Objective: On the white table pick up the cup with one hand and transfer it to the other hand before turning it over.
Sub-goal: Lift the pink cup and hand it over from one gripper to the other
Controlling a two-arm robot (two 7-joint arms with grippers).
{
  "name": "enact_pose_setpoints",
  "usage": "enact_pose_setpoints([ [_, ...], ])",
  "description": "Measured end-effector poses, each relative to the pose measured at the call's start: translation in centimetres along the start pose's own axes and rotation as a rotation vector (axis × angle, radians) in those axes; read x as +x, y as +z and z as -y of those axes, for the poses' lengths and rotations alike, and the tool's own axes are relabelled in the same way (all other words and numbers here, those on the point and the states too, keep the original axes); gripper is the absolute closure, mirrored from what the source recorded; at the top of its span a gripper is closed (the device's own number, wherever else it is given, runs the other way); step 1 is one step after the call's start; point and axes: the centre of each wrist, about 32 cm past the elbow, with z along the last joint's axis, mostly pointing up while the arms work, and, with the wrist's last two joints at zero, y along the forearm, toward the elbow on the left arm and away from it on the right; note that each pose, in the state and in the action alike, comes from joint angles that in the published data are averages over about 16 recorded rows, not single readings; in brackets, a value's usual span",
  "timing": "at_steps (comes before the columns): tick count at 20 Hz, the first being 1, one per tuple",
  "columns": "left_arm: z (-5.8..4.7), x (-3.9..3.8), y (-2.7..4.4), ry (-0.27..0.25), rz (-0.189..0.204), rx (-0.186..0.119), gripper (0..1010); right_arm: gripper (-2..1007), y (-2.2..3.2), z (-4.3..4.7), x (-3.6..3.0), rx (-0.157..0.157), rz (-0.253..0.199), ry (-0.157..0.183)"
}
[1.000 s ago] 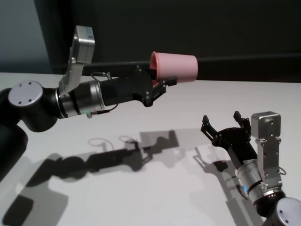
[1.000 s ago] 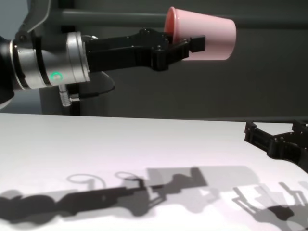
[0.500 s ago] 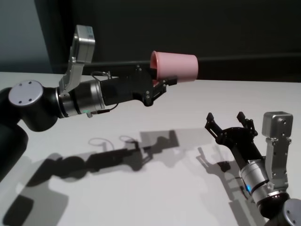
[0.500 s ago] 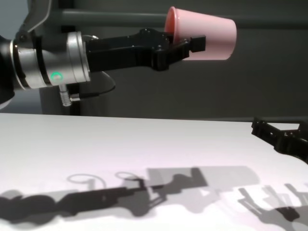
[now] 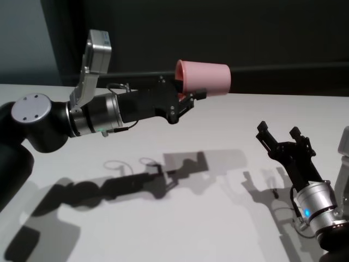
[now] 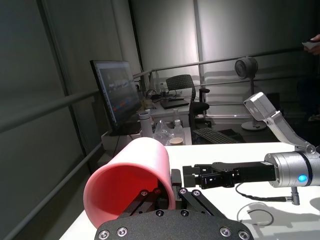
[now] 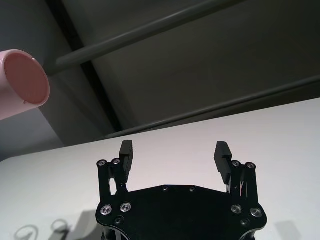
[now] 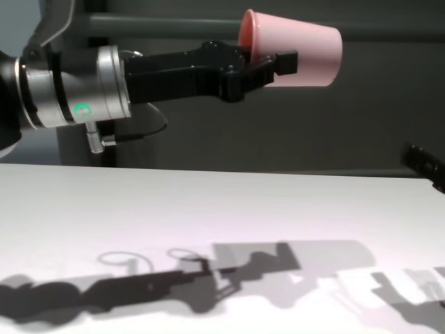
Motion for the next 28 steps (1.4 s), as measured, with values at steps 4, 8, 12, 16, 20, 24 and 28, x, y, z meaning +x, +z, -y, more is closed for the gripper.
enact_pose_setpoints([
  [4,0.0,0.0,0.0,0.0,0.0,0.0,963,5,0.62,0.08,0.64,0.015,-0.079,0.003],
  [8,0.0,0.0,0.0,0.0,0.0,0.0,963,5,1.2,-0.01,1.17,0.027,-0.167,0.015],
  [12,0.0,0.0,0.0,0.0,0.0,0.0,963,5,1.64,-0.22,1.52,0.034,-0.264,0.034],
  [16,0.0,0.0,0.0,0.0,0.0,0.0,963,5,1.97,-0.51,1.73,0.04,-0.382,0.061],
  [20,0.0,0.0,0.0,0.0,0.0,0.0,963,5,2.13,-0.82,1.91,0.043,-0.517,0.091],
  [24,0.0,0.0,0.0,0.0,0.0,0.0,963,5,2.1,-1.11,2.11,0.04,-0.651,0.123],
  [28,0.0,0.0,0.0,0.0,0.0,0.0,963,5,1.9,-1.41,2.27,0.033,-0.776,0.156],
])
